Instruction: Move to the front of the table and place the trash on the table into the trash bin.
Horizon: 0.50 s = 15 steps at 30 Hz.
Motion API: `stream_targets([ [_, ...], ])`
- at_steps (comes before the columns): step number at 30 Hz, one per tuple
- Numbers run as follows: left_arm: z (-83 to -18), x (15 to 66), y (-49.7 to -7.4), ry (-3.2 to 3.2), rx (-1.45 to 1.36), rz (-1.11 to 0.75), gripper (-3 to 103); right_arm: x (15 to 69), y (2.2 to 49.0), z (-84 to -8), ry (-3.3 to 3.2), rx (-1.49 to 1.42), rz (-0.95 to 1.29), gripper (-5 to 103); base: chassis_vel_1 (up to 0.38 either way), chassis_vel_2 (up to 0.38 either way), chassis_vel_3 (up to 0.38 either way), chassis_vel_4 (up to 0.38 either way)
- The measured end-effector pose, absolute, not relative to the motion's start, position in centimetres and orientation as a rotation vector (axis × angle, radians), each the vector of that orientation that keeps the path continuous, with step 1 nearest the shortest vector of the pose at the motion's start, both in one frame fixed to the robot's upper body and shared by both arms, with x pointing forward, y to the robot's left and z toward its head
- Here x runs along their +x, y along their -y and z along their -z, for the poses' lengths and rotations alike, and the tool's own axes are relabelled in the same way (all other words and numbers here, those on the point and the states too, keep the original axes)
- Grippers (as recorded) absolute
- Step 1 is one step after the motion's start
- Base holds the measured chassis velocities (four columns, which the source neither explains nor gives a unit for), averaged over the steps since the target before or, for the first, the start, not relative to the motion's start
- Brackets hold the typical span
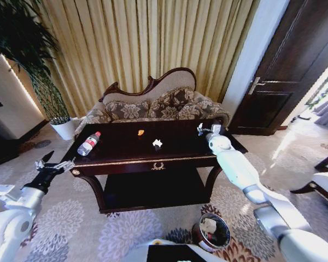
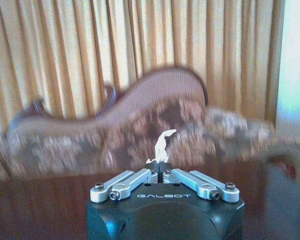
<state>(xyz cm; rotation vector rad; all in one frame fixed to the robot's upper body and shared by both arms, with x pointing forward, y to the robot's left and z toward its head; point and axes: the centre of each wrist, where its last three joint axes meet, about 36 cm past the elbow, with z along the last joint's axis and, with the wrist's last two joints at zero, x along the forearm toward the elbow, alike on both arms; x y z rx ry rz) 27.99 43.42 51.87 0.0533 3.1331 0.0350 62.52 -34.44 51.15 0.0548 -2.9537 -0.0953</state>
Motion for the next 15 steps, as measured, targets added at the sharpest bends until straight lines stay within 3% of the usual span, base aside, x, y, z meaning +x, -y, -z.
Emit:
stream_targets([
  [5,-51.1,28.6,-43.2,-3.125,0.042,0.016,100,56.2,35.2,-56.0,3.115,0.125,0.145,0,0.000,0.000,0.000,0.000],
  [15,-50.1,30.9,-42.6,-3.107,0.055,0.087,100,44.7,35.5,-55.5,3.163,0.094,0.072,0,0.000,0.000,0.000,0.000],
])
